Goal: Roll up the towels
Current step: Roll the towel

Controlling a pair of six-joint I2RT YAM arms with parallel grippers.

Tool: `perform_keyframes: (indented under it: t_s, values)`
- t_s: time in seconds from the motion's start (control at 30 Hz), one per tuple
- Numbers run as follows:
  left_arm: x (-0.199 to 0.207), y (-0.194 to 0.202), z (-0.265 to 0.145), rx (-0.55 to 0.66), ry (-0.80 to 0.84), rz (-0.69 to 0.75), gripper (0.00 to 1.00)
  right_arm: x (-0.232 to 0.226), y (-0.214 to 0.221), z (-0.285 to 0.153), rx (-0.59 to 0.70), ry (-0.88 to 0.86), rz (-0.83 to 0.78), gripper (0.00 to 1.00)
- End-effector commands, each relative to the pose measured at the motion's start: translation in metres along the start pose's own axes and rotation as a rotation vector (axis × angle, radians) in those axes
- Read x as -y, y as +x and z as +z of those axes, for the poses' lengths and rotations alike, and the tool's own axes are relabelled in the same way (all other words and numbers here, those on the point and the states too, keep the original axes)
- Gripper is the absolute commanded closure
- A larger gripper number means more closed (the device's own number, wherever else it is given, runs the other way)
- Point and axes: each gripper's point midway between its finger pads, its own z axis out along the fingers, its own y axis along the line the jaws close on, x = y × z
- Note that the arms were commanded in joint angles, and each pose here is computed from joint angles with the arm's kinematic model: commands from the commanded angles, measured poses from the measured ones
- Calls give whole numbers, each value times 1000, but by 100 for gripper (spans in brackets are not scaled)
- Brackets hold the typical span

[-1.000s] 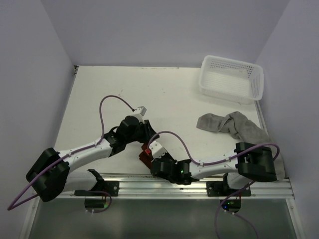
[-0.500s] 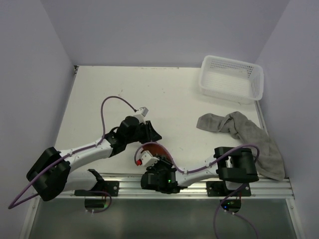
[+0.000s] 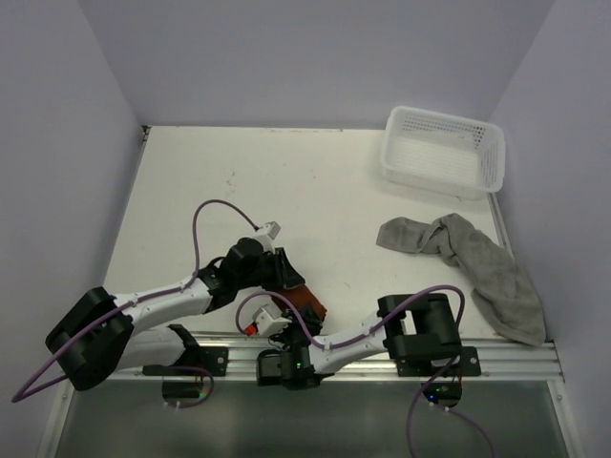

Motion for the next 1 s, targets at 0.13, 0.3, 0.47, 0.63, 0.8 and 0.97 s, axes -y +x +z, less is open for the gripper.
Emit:
perform_keyframes:
  t_s: [0.13, 0.3, 0.47, 0.63, 0.8, 0.97]
  values:
    - [-8, 10, -2, 18, 3, -28, 68, -4, -5, -7, 6, -3, 64, 62]
    - [-23, 22, -4, 11, -30, -42, 68, -5, -11, -11, 11, -39, 117, 55]
    - [-42, 38, -3, -13, -63, -58, 68, -6, -18, -13, 17, -75, 181, 50]
    - [-50, 43, -2, -19, -82, -57, 68, 2, -31, -18, 35, -106, 231, 46]
    - [-52, 44, -3, -19, -88, -57, 68, 8, -43, -24, 45, -197, 311, 43]
    - [-58, 48, -4, -24, -102, -55, 68, 11, -52, -26, 13, -339, 438, 41]
